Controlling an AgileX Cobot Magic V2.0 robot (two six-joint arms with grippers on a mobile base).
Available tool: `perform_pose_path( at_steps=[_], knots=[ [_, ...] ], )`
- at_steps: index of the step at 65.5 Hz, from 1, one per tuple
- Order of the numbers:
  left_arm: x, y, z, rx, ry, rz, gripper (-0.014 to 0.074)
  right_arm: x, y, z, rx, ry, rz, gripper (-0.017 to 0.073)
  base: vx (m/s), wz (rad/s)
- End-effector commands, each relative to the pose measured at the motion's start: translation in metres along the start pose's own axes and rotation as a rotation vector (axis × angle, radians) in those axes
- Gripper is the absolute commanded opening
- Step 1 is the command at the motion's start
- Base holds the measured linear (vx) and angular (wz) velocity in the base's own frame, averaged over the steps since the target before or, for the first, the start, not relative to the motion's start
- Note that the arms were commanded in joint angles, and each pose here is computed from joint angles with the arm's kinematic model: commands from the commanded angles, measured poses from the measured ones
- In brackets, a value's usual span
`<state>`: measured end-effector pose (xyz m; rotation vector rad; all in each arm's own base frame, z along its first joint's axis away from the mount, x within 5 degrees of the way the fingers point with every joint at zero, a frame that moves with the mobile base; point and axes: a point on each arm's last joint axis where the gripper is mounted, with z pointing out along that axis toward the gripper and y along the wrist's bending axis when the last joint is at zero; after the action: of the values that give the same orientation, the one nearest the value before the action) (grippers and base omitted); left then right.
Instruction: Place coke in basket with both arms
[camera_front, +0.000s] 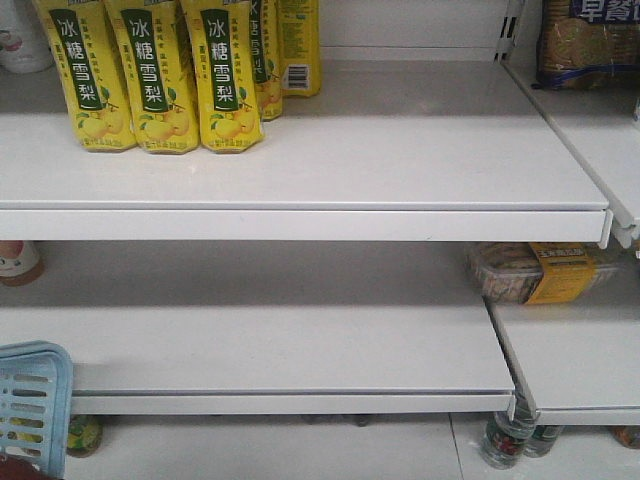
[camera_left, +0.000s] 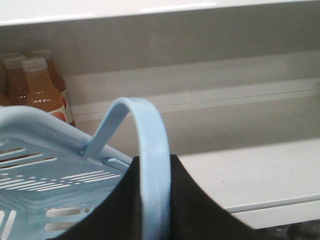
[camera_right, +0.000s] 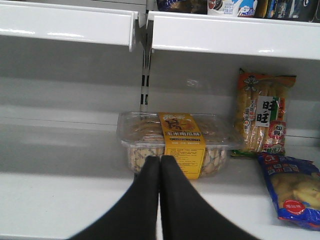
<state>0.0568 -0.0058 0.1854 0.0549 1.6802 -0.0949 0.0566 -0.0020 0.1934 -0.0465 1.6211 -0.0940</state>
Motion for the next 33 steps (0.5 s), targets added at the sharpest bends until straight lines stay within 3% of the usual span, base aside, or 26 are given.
perform_pose_path(
  at_steps=[1,33],
  knots=[
    [-0.0283,0.0000,-0.0064,-0.010,-0.227,0.058,-0.0006,-0.0046,-0.0004,-0.0007,0.009,-0.080,-0.001,-0.0010,0.00,0.00],
    [-0.0283,0.0000,-0.0064,-0.010,-0.227,0.059,-0.0006,-0.0050,-0.0005,-0.0008,0.009,-0.081,-0.002,-0.0010,0.00,0.00]
  ],
)
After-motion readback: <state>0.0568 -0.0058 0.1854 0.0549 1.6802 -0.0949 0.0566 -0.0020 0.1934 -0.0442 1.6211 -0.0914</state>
